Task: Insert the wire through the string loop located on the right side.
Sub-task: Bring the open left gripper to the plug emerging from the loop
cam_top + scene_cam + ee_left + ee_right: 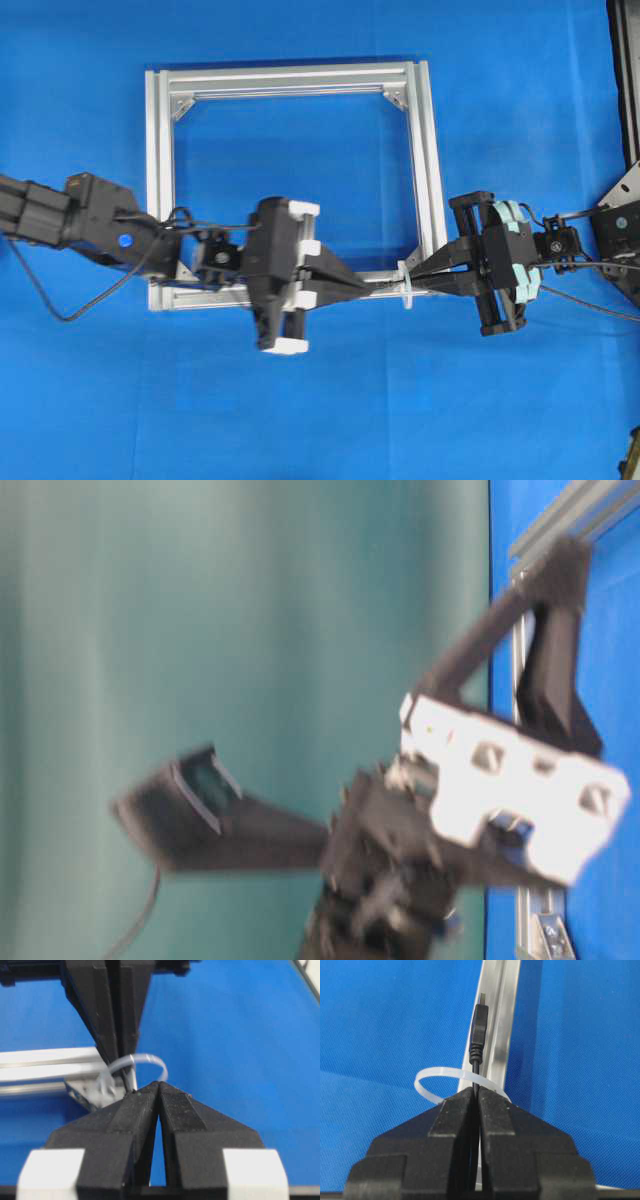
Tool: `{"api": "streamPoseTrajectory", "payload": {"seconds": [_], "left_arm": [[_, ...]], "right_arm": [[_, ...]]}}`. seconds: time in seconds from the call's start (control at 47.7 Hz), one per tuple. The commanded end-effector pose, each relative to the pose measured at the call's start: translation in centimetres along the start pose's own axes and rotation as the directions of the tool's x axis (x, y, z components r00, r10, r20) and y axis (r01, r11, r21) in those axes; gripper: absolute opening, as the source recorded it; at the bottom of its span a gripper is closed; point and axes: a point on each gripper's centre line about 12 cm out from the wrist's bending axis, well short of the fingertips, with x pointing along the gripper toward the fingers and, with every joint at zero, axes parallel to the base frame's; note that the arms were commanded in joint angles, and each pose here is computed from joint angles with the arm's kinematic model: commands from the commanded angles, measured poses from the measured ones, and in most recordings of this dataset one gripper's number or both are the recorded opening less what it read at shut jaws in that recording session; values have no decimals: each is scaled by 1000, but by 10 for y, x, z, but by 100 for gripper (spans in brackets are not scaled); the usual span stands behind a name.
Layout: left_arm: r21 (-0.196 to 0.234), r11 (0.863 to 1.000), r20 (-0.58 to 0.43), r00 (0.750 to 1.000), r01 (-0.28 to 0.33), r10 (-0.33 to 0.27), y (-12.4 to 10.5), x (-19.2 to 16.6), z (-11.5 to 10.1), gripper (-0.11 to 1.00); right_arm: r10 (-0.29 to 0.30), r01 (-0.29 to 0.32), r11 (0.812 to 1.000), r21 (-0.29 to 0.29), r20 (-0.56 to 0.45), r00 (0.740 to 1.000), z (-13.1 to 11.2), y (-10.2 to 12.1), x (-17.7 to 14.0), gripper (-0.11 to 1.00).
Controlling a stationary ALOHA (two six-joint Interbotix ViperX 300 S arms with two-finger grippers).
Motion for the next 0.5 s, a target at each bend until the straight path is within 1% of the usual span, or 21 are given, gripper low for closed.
{"api": "streamPoseTrajectory", "payload": {"seconds": [0.0, 0.147, 0.336, 0.398, 0.44, 0.482], "left_arm": [[-5, 1000, 31, 999, -10, 10, 5, 8, 20, 0], [-7, 1000, 24, 1000, -15, 15, 8, 12, 22, 0], [-2, 1000, 12, 1000, -13, 13, 7, 11, 18, 1], [-3, 1000, 7, 1000, -12, 12, 6, 11, 16, 5], [-4, 1000, 7, 1000, -9, 9, 5, 11, 16, 12], [-1, 1000, 8, 1000, -4, 4, 3, 11, 17, 22]], "right_arm": [[6, -6, 1000, -3, 33, 999, 8, 2, 1, -4], [7, -7, 1000, -4, 33, 999, 8, 2, 1, -4], [7, -7, 1000, -4, 33, 999, 8, 2, 1, -4], [7, -7, 1000, -4, 33, 999, 8, 2, 1, -4], [8, -8, 1000, -5, 33, 999, 8, 2, 1, -4], [8, -8, 1000, -5, 32, 999, 8, 2, 1, -4]]}}
